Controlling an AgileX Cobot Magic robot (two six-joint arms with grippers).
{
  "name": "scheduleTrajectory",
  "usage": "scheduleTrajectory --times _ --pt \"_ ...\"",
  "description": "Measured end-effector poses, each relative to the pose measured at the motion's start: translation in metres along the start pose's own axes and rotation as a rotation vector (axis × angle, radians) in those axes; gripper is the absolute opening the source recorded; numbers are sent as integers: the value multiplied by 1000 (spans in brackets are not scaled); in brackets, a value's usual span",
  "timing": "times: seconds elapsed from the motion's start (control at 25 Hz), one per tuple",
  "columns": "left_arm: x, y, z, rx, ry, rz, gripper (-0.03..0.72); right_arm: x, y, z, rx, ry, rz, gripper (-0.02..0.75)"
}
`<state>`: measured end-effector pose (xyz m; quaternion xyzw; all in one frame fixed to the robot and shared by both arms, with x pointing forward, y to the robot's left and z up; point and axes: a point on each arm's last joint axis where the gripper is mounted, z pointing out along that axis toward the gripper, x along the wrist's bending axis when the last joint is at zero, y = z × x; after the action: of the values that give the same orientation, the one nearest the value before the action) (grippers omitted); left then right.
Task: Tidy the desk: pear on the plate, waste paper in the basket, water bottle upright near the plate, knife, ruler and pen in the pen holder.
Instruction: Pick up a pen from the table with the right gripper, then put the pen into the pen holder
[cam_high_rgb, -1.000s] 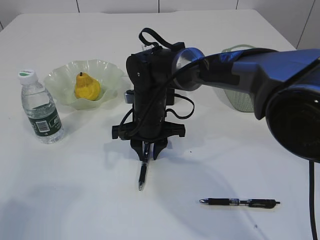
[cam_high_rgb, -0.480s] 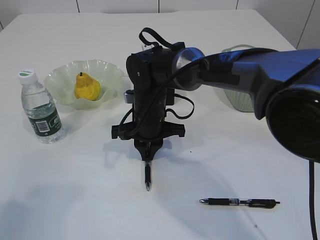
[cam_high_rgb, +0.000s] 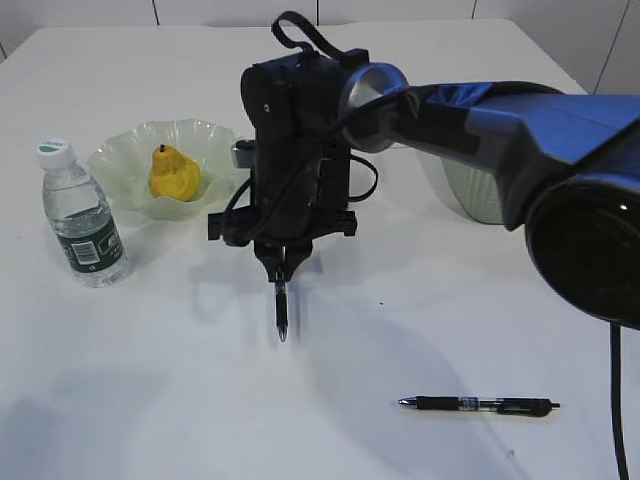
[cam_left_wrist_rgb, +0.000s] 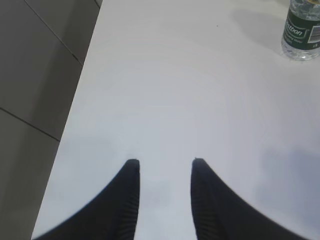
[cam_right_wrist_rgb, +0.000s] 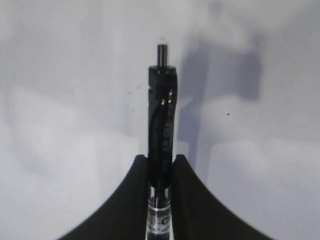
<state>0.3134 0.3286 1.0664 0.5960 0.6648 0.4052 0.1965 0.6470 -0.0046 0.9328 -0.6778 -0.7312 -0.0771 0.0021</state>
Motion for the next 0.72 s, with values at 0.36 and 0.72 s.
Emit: scheduleTrajectory --times 0.36,0.72 --pt "0 0 0 0 0 0 239 6 14 -28 -111 19 -109 93" --pt "0 0 0 0 0 0 239 0 15 -91 -249 -19 -259 92"
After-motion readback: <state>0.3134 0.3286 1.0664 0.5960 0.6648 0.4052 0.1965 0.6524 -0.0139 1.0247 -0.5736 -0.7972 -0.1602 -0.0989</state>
